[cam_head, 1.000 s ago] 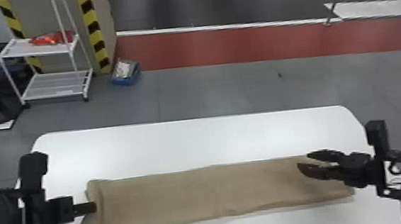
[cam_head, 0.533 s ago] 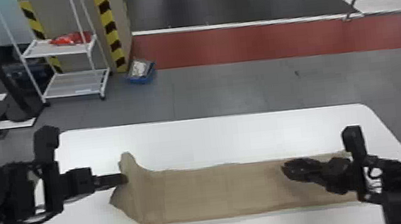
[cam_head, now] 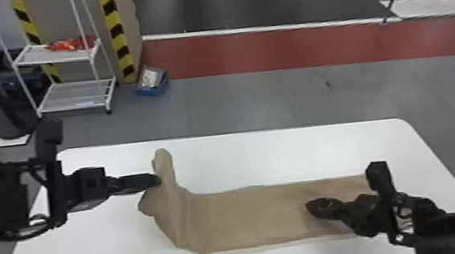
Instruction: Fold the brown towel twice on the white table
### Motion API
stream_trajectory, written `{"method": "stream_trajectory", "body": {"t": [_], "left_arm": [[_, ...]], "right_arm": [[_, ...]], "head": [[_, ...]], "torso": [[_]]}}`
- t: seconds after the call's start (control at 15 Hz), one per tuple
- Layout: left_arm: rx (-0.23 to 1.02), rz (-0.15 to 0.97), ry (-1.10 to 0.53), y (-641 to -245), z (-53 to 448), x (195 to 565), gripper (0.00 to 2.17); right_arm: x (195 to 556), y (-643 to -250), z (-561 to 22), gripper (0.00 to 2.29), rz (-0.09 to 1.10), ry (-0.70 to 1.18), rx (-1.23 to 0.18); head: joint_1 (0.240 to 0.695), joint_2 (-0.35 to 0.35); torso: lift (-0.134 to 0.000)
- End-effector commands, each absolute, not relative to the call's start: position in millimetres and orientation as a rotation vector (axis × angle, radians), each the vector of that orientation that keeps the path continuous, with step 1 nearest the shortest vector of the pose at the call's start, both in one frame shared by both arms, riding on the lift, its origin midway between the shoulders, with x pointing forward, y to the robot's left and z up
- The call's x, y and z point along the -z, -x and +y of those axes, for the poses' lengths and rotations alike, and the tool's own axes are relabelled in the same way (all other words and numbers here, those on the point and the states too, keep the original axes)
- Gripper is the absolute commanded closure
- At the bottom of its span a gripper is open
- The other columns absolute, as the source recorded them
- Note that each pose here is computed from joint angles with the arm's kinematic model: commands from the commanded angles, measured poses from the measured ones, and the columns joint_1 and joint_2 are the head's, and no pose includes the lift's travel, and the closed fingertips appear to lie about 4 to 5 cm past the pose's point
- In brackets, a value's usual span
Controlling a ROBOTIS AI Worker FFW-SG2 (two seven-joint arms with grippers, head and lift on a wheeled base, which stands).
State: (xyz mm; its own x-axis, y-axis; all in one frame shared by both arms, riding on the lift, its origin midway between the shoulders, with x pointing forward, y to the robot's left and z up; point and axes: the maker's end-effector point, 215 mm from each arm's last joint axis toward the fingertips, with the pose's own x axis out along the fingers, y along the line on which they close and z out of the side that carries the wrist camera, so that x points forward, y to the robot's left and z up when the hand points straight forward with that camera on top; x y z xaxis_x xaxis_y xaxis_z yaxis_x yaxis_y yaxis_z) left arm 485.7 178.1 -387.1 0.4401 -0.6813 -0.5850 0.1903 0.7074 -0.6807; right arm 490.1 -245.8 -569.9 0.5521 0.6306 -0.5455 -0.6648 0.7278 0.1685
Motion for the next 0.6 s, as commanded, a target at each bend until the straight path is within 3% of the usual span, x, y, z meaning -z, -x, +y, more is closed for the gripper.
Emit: {"method": "stream_trajectory", "body": {"t": [0.0, 0.27, 0.53], "left_arm": [[0.631, 0.947, 0.62, -484.8, 168.7, 371.1, 1.43], [0.662, 0.914, 0.651, -493.6, 165.9, 352.3, 1.43], [0.678, 0.913, 0.659, -491.6, 160.9, 350.1, 1.43]], "right_arm": [[575.4, -489.0, -239.6, 1.86, 0.63, 0.067, -0.772], [581.7, -499.8, -206.7, 1.86, 0.641, 0.057, -0.805], [583.1, -510.1, -156.0, 1.86, 0.638, 0.056, -0.843]], "head": [[0.695, -0.074], [0.695, -0.073], [0.695, -0.028]], "torso": [[0.0], [0.0], [0.0]]}}
